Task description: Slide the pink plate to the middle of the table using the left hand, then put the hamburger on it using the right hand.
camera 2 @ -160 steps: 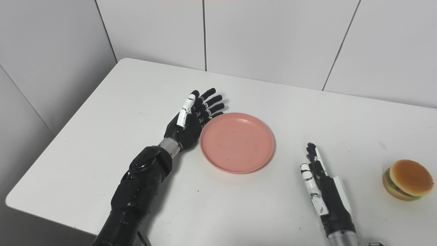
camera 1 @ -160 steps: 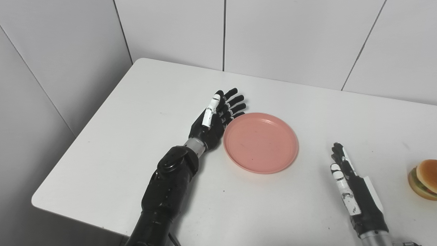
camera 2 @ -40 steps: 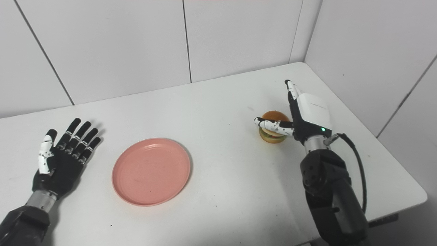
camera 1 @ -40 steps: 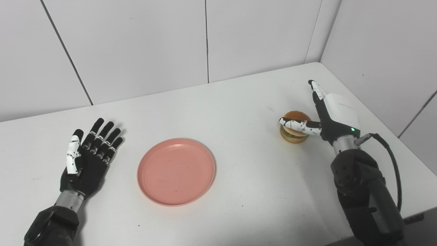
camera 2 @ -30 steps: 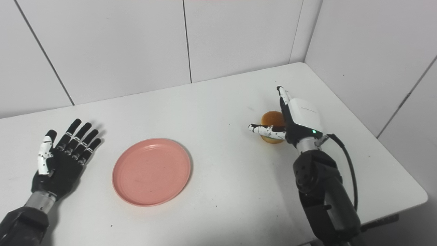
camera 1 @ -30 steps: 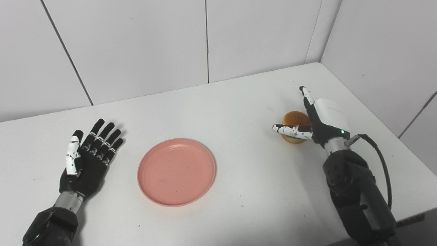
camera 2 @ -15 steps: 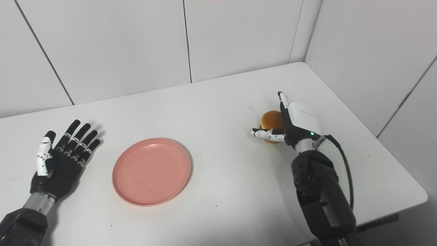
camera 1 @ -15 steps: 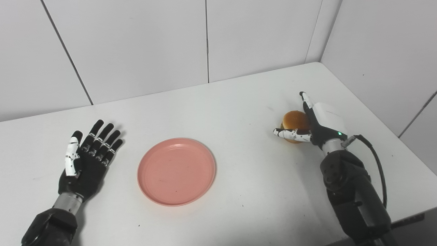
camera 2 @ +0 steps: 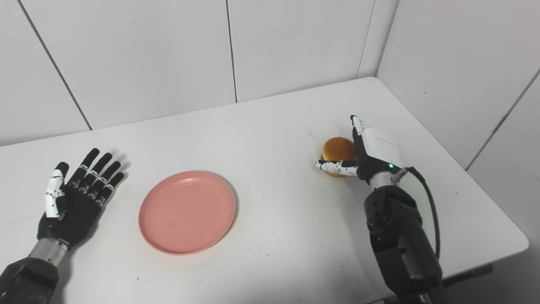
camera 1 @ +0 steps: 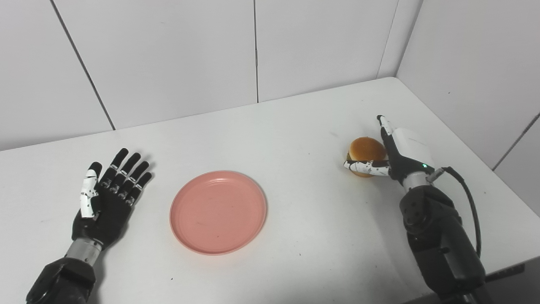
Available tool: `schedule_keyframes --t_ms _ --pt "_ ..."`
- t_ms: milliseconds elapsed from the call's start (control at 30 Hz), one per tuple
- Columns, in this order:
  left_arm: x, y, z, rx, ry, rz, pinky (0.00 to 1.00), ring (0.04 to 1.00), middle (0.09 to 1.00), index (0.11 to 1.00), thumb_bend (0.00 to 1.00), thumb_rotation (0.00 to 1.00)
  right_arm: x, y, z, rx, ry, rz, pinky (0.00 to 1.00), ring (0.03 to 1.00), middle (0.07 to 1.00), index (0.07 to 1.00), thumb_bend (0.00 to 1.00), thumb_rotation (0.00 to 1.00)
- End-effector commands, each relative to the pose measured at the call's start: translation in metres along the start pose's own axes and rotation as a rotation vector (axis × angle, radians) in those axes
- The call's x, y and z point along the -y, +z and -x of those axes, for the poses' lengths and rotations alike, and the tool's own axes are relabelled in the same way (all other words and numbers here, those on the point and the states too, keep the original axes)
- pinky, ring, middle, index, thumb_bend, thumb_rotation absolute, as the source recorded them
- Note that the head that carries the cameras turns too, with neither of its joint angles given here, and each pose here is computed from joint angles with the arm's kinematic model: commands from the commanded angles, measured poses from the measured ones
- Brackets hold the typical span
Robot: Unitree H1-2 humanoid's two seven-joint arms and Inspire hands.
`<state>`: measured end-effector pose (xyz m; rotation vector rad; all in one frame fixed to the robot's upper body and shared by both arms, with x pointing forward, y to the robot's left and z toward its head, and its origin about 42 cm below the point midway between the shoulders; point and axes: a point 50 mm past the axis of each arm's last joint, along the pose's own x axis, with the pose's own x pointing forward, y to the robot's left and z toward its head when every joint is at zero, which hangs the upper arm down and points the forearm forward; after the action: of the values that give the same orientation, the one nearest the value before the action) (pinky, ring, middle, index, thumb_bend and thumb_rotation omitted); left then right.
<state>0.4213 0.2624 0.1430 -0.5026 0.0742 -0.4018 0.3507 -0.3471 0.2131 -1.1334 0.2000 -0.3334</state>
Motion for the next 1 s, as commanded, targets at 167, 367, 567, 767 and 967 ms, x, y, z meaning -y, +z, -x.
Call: schedule_keyframes --t_ms 167,367,567,767,967 --pt "-0.024 -0.043 0.031 -0.198 0.132 0.046 0.96 0.927 0.939 0.941 0.37 1.00 0.008 0.014 -0.013 0.004 -0.049 -0.001 0.61 0.790 0.883 0.897 0.98 0.54" --pt "-0.024 -0.043 0.031 -0.199 0.132 0.042 0.96 0.932 0.944 0.947 0.38 1.00 0.001 0.018 -0.025 0.001 -0.009 0.003 0.64 0.771 0.833 0.845 0.97 0.49" --pt "-0.024 -0.044 0.030 -0.196 0.126 0.046 0.96 0.928 0.940 0.944 0.38 1.00 -0.006 0.016 -0.031 0.032 -0.017 -0.026 0.42 0.523 0.587 0.622 0.84 0.28" --pt "-0.023 -0.045 0.030 -0.194 0.120 0.054 0.97 0.937 0.949 0.953 0.38 1.00 -0.006 0.014 -0.031 0.031 -0.066 -0.041 0.28 0.371 0.432 0.537 0.52 0.01" --pt "-0.023 -0.045 0.029 -0.196 0.127 0.059 0.95 0.926 0.940 0.943 0.38 1.00 0.007 0.015 -0.027 0.039 -0.108 -0.067 0.27 0.363 0.430 0.539 0.52 0.00"
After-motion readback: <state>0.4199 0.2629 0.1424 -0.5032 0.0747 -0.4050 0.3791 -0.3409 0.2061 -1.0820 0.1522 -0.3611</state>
